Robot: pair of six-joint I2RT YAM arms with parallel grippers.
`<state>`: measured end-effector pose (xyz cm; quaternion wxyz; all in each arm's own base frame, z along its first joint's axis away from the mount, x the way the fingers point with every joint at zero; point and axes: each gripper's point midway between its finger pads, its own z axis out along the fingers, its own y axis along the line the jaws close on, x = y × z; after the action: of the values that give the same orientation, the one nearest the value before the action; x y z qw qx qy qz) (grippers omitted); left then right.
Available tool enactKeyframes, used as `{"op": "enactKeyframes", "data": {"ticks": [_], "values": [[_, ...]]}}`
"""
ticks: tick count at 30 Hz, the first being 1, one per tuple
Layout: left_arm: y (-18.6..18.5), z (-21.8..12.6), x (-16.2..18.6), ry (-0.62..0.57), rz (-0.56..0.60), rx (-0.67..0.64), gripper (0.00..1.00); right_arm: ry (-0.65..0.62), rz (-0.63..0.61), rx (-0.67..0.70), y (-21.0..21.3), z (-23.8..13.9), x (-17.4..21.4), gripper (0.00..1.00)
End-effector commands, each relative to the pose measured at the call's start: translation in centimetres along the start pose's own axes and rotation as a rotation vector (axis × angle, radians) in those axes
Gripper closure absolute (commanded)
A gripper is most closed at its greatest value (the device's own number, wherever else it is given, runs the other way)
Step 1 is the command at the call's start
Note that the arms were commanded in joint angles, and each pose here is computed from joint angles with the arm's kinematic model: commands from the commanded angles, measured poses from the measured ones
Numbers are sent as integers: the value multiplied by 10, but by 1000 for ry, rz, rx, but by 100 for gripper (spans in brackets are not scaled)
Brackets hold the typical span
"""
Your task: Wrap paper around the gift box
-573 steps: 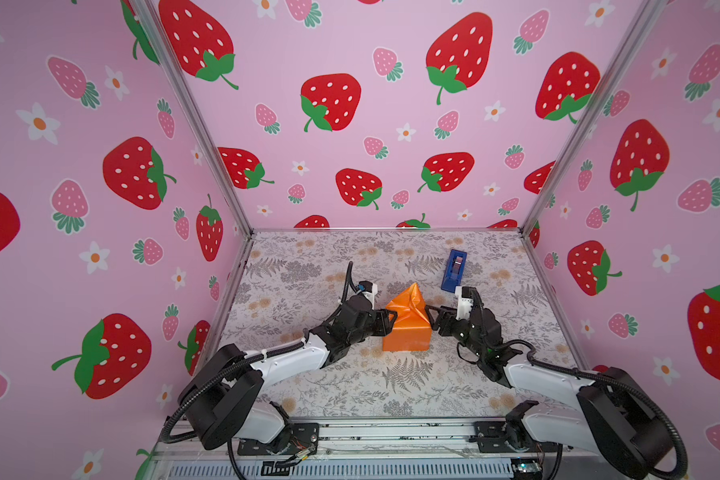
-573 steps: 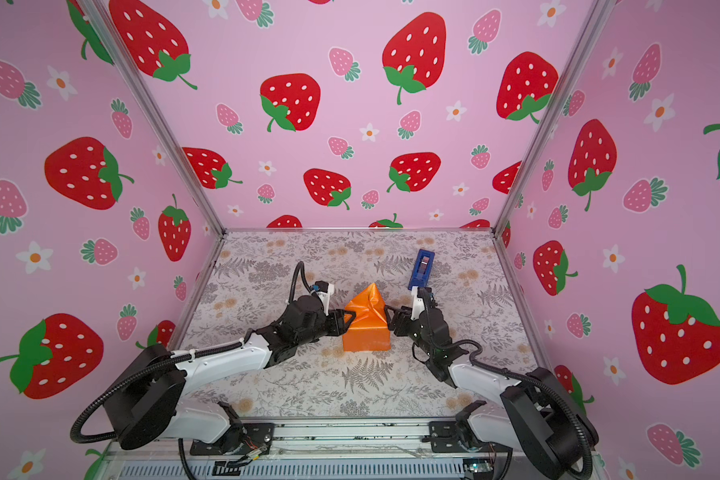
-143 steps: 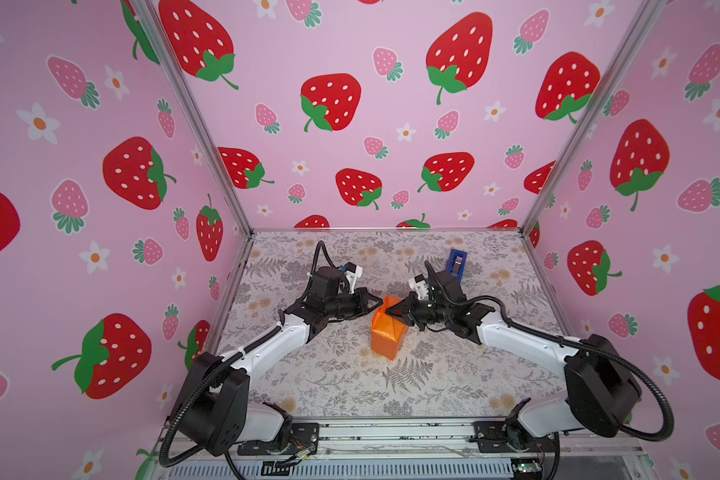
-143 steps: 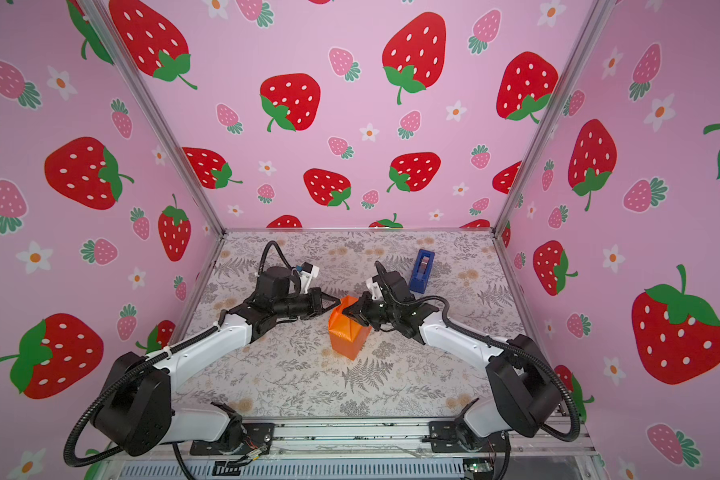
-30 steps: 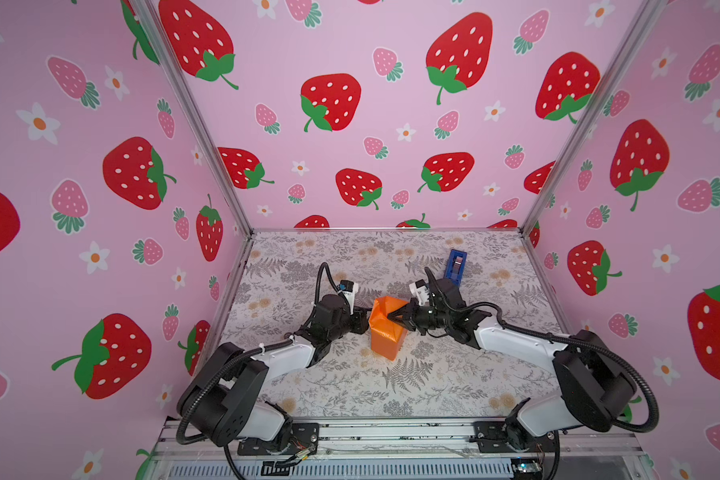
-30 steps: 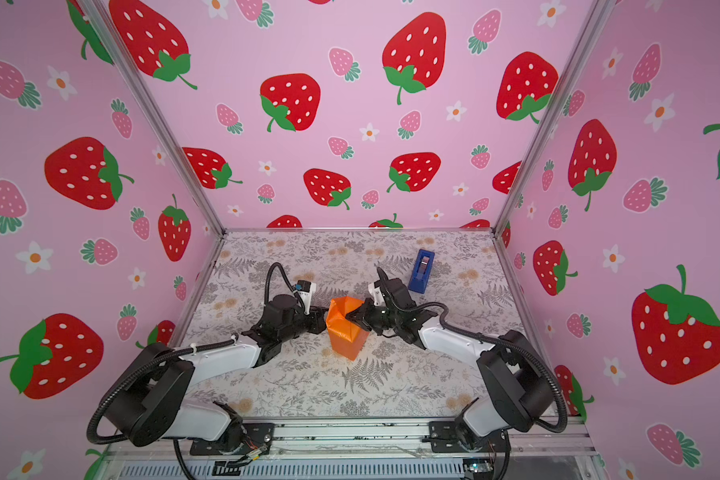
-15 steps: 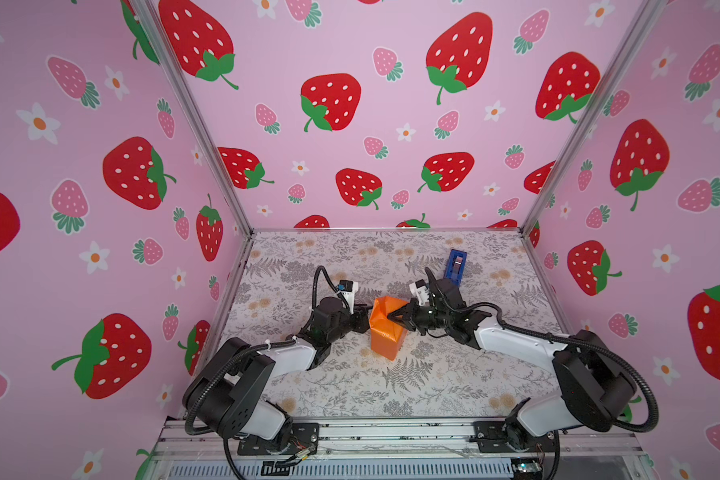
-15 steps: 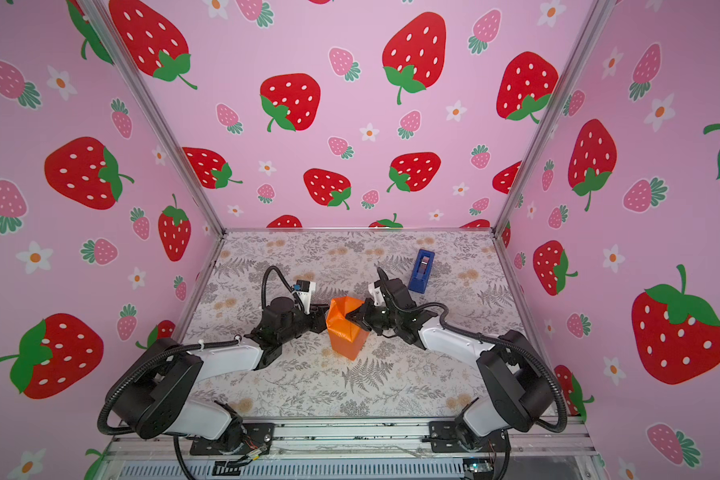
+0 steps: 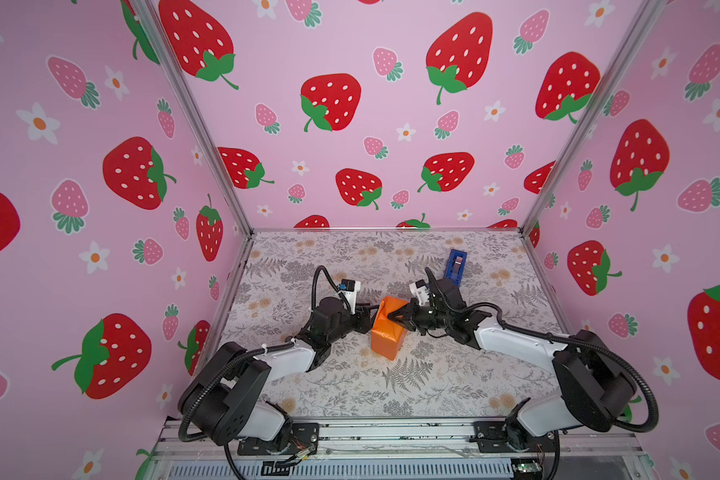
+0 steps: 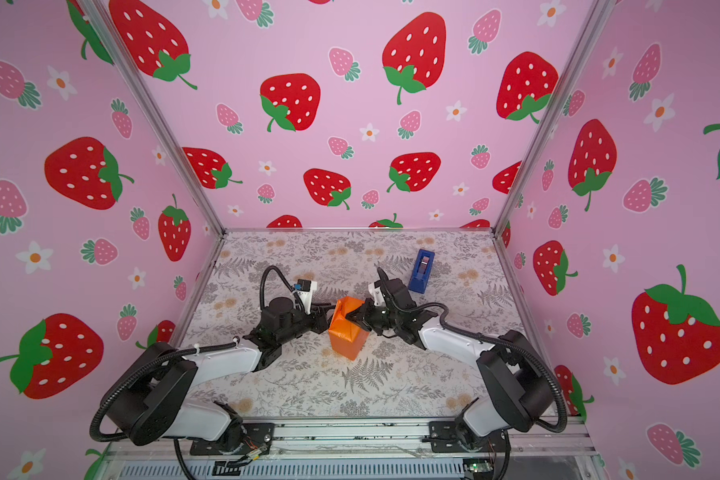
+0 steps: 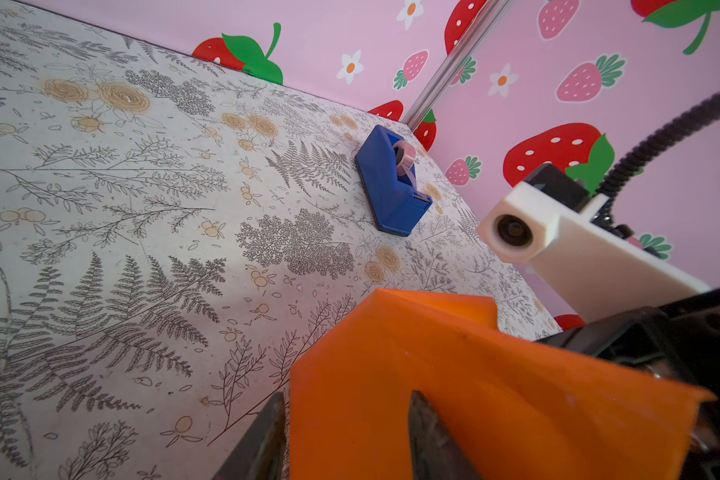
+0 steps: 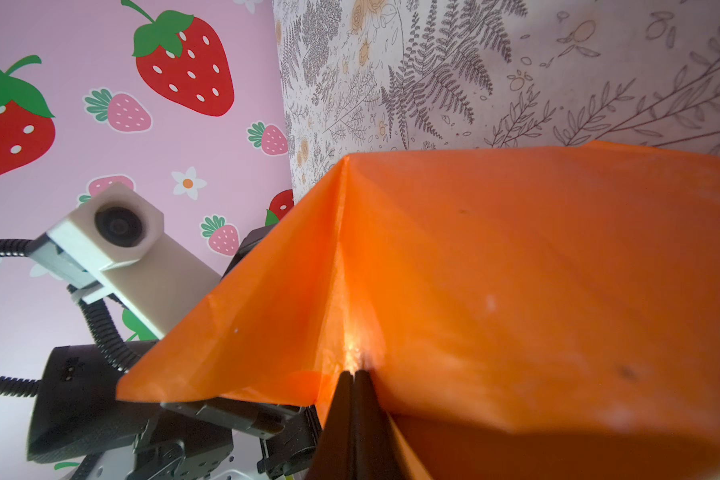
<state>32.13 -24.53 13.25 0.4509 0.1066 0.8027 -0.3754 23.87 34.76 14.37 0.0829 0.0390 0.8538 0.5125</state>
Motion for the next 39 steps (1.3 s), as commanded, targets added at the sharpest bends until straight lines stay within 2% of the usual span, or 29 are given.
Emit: {"op": "enactKeyframes", "data": {"ticks": [1,17,29,39], "values": [[-20,3,-14,-30,21,74,51,42,99,162,-53,2,17,100],[-36,-2,-25,-46,51,102,51,42,99,162,-55,0,18,100],[-24,11,1,77,34,64,51,38,98,159,-53,0,17,100],[-15,9,18,117,27,33,51,4,75,158,-38,-12,11,98]]}}
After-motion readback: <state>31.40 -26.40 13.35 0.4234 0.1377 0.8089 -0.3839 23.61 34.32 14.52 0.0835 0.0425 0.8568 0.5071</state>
